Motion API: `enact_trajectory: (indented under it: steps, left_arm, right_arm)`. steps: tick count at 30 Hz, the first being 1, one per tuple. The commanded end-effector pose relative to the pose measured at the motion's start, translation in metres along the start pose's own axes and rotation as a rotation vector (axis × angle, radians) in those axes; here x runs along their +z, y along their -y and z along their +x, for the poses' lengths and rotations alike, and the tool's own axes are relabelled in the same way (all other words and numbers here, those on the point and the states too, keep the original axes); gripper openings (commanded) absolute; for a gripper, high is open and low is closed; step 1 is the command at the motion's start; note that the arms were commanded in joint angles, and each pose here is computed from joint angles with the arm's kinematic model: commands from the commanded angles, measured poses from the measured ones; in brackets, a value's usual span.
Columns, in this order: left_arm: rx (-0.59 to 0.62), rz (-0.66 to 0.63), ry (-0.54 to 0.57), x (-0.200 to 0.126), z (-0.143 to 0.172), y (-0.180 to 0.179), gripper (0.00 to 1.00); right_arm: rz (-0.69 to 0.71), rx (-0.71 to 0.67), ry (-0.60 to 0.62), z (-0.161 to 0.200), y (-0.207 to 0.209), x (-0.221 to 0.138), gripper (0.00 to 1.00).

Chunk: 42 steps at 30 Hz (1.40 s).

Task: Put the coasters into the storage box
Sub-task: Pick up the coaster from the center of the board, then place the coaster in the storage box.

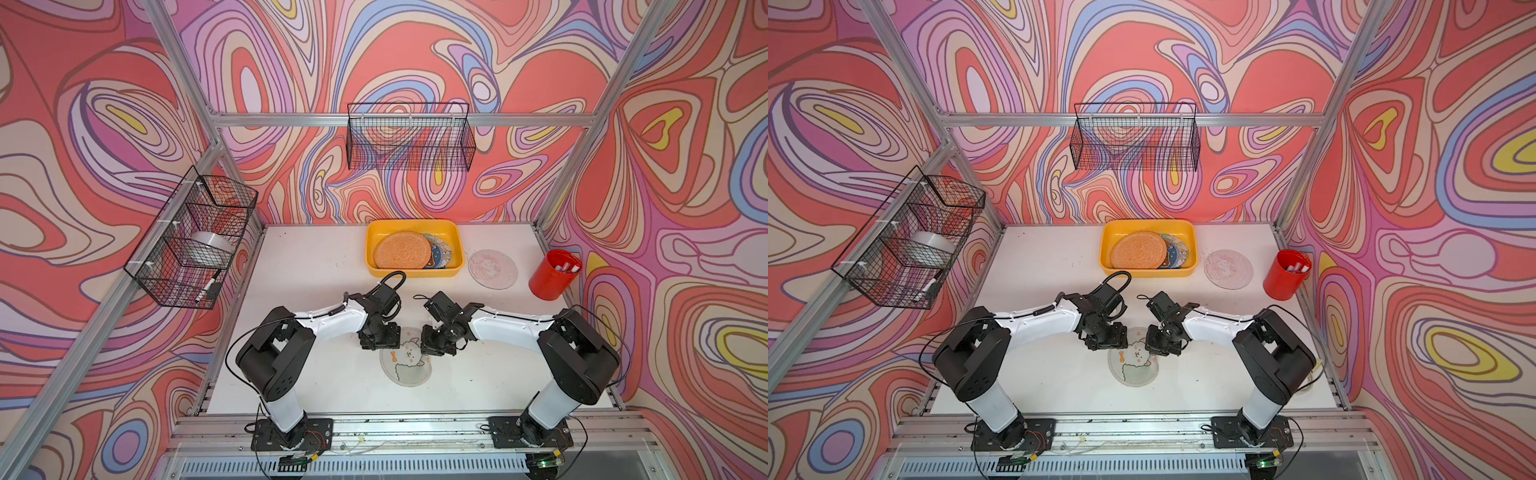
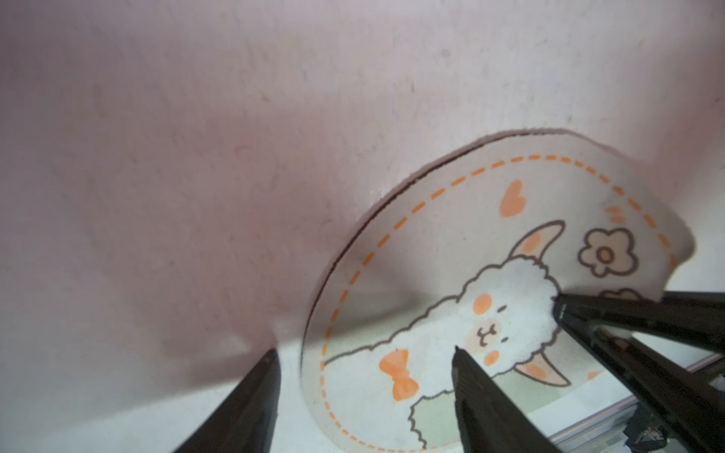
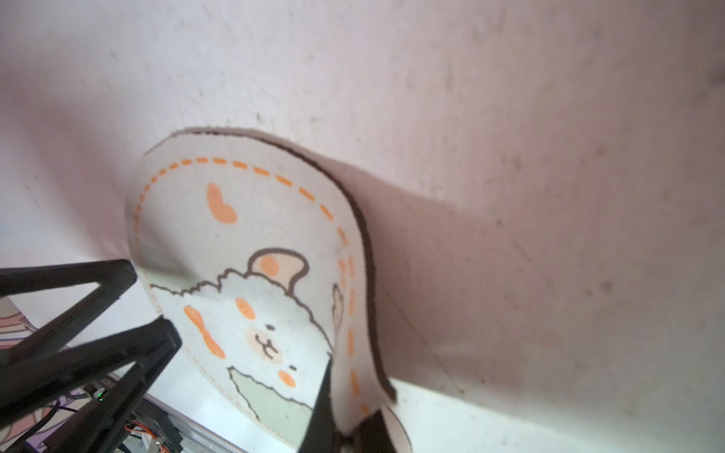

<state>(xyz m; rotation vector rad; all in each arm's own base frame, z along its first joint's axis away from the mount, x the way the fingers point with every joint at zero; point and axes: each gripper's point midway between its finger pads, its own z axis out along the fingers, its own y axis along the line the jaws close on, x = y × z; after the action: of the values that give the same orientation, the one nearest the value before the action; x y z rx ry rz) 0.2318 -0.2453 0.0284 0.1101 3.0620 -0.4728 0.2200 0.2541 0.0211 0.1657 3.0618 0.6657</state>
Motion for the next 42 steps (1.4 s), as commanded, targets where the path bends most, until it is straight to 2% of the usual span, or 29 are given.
enact_trajectory:
  steps: [1,11,19,28,35,42]
  left_arm:
    - [-0.017,-0.016,0.038,-0.015,0.002,-0.007,0.8]
    - [-0.08,0.052,0.173,-0.046,-0.013,-0.018,0.94]
    - [-0.103,0.067,0.207,-0.053,-0.015,-0.026,0.98]
    - [-0.123,0.061,0.219,-0.056,-0.012,-0.035,1.0]
    - [-0.134,0.048,0.214,-0.056,-0.01,-0.042,1.0]
    - [-0.14,0.047,0.202,-0.053,-0.013,-0.044,1.0]
  right_arm:
    - [0.017,-0.017,0.025,-0.001,-0.003,-0.014,0.0]
    - [-0.014,-0.123,0.161,-0.045,-0.058,-0.072,0.0]
    - [-0.082,-0.191,0.28,-0.12,-0.101,-0.118,0.0]
    - [-0.166,-0.238,0.344,-0.21,-0.133,-0.135,0.0]
    - [-0.246,-0.242,0.406,-0.259,-0.153,-0.142,0.0]
    - [-0.292,-0.187,0.434,-0.302,-0.139,-0.122,0.0]
